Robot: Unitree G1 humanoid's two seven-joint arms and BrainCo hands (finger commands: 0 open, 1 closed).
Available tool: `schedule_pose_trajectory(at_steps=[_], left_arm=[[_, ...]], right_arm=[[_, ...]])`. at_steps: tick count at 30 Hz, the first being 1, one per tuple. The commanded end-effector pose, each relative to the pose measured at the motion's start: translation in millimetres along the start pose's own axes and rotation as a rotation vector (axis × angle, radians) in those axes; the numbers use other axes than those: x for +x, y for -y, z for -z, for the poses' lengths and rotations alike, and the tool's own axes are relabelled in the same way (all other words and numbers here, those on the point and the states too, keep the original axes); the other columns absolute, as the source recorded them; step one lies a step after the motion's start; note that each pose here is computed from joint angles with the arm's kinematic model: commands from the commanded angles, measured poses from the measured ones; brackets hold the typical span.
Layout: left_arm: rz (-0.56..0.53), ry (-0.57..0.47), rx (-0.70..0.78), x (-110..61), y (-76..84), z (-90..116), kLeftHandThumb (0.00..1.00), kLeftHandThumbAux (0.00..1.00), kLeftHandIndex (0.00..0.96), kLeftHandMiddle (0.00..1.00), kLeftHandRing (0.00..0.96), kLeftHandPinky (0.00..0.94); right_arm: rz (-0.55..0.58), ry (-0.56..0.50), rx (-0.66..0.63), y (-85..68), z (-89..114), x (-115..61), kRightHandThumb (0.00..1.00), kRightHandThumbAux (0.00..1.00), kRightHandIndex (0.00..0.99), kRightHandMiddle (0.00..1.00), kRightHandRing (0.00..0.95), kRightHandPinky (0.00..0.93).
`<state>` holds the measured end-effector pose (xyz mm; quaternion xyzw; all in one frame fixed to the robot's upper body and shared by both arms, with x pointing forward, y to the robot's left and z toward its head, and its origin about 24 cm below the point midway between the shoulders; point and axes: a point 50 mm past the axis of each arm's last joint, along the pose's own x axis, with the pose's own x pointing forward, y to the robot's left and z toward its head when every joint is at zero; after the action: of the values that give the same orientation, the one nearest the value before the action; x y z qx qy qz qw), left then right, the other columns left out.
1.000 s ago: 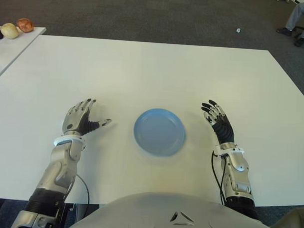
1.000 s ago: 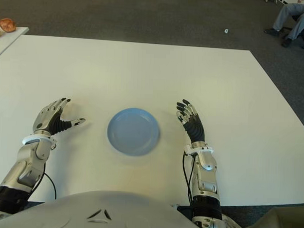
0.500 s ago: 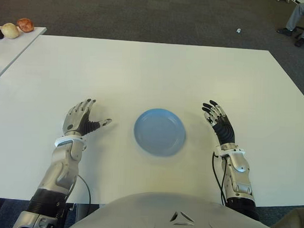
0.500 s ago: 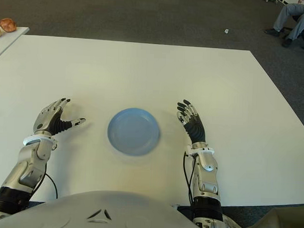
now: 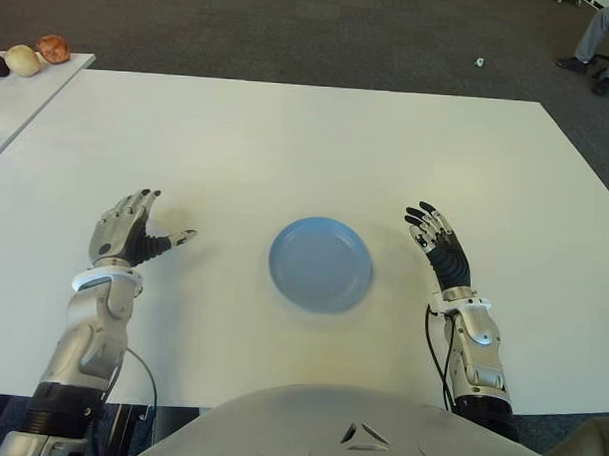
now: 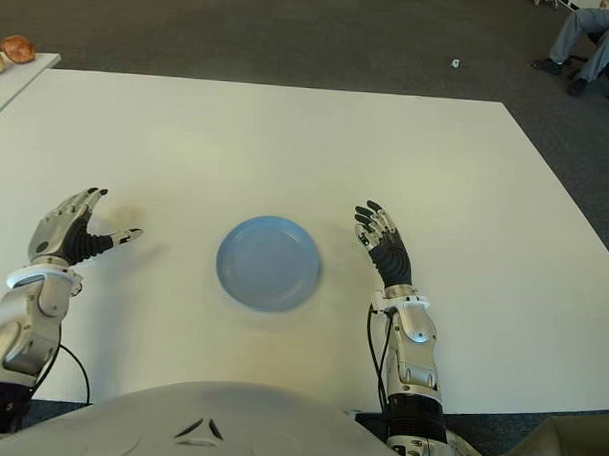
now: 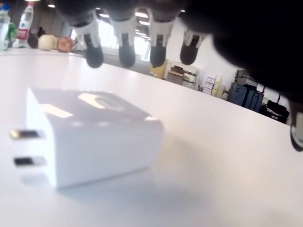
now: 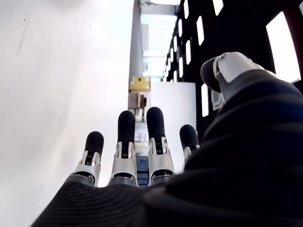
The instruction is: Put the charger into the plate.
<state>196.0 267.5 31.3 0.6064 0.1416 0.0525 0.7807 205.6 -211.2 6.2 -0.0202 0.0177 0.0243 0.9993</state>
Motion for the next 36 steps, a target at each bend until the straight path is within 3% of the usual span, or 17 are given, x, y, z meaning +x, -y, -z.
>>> schedule_pose_trajectory(at_steps=[1,22,36], left_arm=[[-0.017,-0.031,0.022,-1.1,-3.1,14.0,0.117,0.386,0.0,0.0,0.0,0.036],[-0.032,-0.113,0.106,-8.0,-10.3,45.0,0.097,0.39,0.0,0.0,0.0,0.042],[-0.014,-0.116,0.115,-14.5,-7.2,48.1,0.097,0.38,0.0,0.0,0.0,0.061]], right_arm=[[0.007,-0.014,0.007,0.1,3.7,0.3,0.0,0.583,0.107,0.211,0.159,0.094],[0.0,-0.01,0.012,0.5,2.9,2.6,0.001,0.594,0.107,0.214,0.157,0.083],[0.003,-0.005,0.009,1.9,2.4,3.9,0.0,0.595,0.106,0.214,0.159,0.084]])
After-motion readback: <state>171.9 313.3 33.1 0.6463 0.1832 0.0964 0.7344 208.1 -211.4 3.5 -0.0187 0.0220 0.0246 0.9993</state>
